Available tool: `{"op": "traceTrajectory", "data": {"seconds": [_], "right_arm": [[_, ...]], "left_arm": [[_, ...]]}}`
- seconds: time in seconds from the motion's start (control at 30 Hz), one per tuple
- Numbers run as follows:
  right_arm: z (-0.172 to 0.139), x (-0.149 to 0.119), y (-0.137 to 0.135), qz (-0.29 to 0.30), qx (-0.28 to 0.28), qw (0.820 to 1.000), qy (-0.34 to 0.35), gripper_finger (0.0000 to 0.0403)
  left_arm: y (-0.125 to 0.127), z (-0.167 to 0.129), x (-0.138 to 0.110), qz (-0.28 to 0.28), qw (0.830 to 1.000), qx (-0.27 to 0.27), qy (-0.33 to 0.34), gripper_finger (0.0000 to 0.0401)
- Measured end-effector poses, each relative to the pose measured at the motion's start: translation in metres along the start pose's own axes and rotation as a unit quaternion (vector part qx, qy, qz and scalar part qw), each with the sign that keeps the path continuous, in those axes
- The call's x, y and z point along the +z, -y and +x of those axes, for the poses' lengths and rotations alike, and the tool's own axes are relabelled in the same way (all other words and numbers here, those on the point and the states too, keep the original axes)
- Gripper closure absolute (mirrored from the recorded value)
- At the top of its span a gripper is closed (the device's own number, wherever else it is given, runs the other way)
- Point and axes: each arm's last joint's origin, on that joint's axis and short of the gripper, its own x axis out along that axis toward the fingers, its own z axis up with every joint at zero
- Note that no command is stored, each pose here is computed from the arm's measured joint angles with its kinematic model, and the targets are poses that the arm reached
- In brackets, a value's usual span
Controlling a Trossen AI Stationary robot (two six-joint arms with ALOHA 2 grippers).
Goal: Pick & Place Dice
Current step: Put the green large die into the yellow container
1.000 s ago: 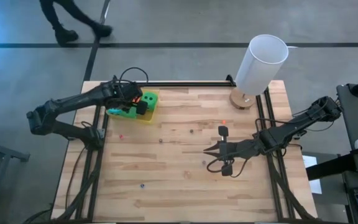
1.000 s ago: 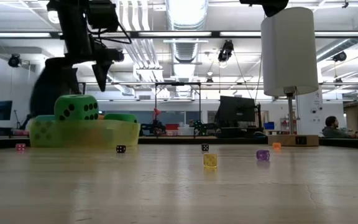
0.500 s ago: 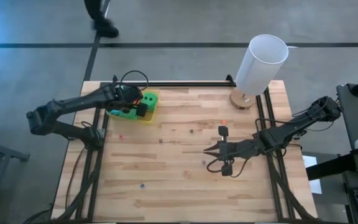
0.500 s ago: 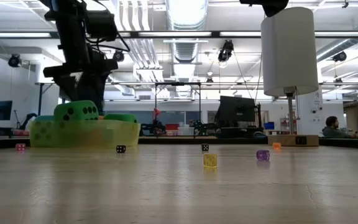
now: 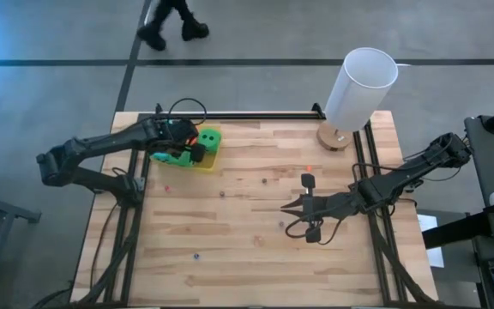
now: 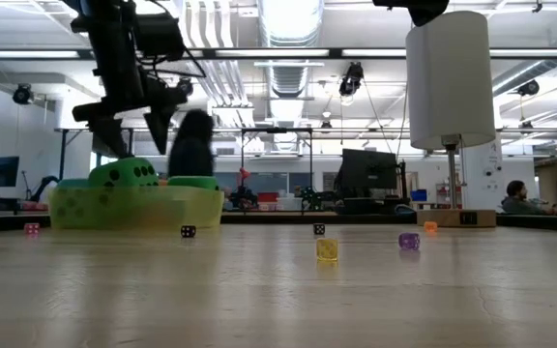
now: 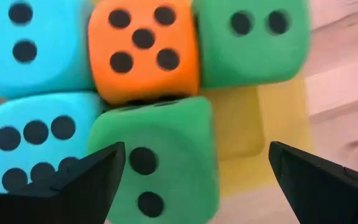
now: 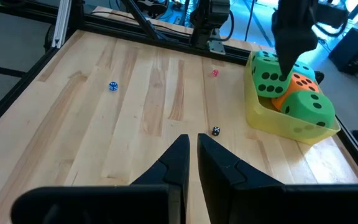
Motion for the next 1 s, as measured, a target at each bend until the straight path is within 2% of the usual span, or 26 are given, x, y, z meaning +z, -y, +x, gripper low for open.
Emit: {"op": "traceTrajectory", "data": {"seconds": [0.23, 0.5, 1.0], "right_arm": [[0.0, 0.0, 0.0, 0.0, 0.0, 1.0, 0.0, 0.0374], [0.0, 0.0, 0.0, 0.0, 0.0, 1.0, 0.0, 0.0374], [0.0, 0.0, 0.0, 0.0, 0.0, 1.0, 0.0, 0.0374]], "left_arm": [[0.006, -0.009, 0.004, 0.006, 1.0, -0.014, 0.015, 0.0002], [0.011, -0.007, 0.0, 0.021, 0.999, -0.049, -0.008, 0.0002], [0.016, -0.005, -0.007, 0.038, 0.998, -0.053, -0.006, 0.0002]]}}
